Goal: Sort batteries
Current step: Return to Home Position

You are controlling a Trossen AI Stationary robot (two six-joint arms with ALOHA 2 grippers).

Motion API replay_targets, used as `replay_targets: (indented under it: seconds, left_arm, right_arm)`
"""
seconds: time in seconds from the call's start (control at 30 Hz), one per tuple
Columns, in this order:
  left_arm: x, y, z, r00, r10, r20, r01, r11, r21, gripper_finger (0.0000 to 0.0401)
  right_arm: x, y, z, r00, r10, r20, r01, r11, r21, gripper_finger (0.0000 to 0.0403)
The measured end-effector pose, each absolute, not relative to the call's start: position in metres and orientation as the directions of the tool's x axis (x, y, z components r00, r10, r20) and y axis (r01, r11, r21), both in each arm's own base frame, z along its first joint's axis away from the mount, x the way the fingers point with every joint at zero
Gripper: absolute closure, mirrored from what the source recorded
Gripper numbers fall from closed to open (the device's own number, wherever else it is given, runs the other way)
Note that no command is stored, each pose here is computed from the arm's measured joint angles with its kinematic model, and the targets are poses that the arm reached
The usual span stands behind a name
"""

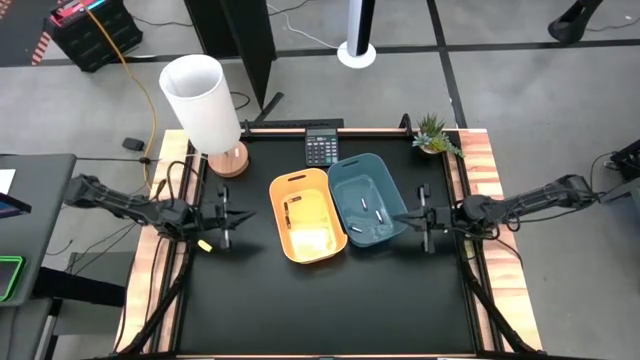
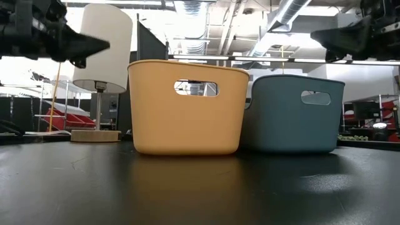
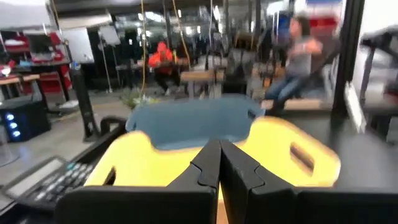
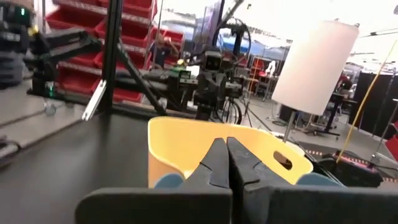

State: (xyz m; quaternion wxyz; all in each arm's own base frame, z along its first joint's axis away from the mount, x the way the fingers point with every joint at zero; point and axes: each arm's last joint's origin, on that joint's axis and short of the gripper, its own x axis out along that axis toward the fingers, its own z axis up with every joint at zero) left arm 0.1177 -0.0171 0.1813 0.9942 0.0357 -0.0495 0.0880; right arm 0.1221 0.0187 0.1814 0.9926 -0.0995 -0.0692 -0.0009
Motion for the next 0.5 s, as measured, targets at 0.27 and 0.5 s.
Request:
replay_targets:
  seconds: [0.27, 0.5]
  left_arm:
    - [0.102, -0.015, 0.178, 0.989, 0.113, 0.09, -0.122, 0.987, 0.108, 0.0401]
    - [0.095, -0.014, 0.174, 0.995, 0.073, 0.074, -0.081, 0.99, 0.111, 0.0401]
  right_arm:
    - [0.115, 0.017, 0.177, 0.996, 0.013, 0.091, 0.009, 0.973, -0.232, 0.0403]
    - [0.104, 0.015, 0.176, 0.996, 0.013, 0.085, 0.006, 0.976, -0.219, 0.0403]
